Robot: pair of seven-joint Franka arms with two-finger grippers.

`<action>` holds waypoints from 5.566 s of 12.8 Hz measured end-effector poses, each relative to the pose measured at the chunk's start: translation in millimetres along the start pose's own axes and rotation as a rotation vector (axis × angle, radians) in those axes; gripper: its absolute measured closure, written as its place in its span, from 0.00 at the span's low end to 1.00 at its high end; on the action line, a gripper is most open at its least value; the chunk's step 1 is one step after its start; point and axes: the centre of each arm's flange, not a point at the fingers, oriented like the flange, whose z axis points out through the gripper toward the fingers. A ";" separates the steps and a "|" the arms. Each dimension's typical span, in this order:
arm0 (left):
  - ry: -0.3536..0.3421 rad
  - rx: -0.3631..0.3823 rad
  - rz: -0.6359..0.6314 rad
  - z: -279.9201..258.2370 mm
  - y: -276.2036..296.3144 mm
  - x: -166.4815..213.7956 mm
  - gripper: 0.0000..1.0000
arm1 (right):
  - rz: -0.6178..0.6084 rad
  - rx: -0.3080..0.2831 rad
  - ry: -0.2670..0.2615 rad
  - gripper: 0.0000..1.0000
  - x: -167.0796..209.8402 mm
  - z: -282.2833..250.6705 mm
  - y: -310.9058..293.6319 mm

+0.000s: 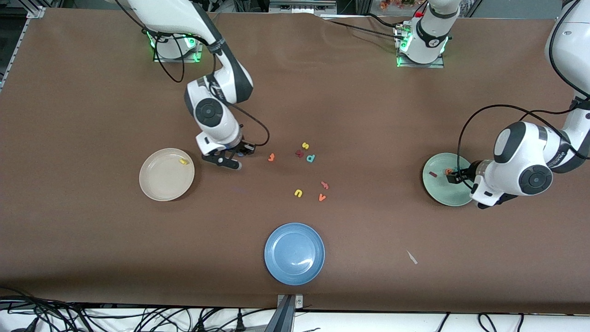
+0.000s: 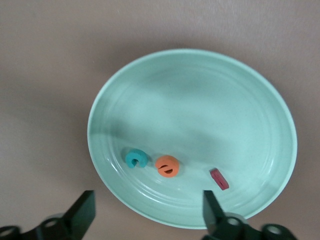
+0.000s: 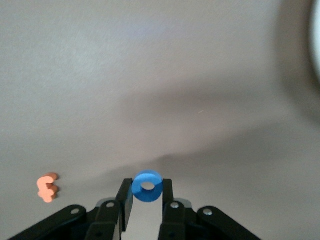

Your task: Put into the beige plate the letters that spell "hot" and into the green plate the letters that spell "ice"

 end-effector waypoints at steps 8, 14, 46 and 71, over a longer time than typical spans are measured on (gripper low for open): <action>0.039 -0.038 -0.044 -14.3 -21.6 14.5 0.00 | -0.294 -0.093 -0.090 0.72 105.6 -80.2 149.0; 0.064 -0.058 -0.046 -16.7 -21.3 17.8 0.00 | -0.282 -0.045 -0.115 0.33 111.4 -78.5 164.1; 0.072 -0.067 -0.042 -17.2 -17.6 18.9 0.00 | 0.196 0.097 0.074 0.49 -42.3 48.6 -113.6; 0.071 -0.076 -0.039 -13.0 -15.3 20.6 0.00 | -0.294 -0.088 -0.130 0.81 122.7 -79.2 144.3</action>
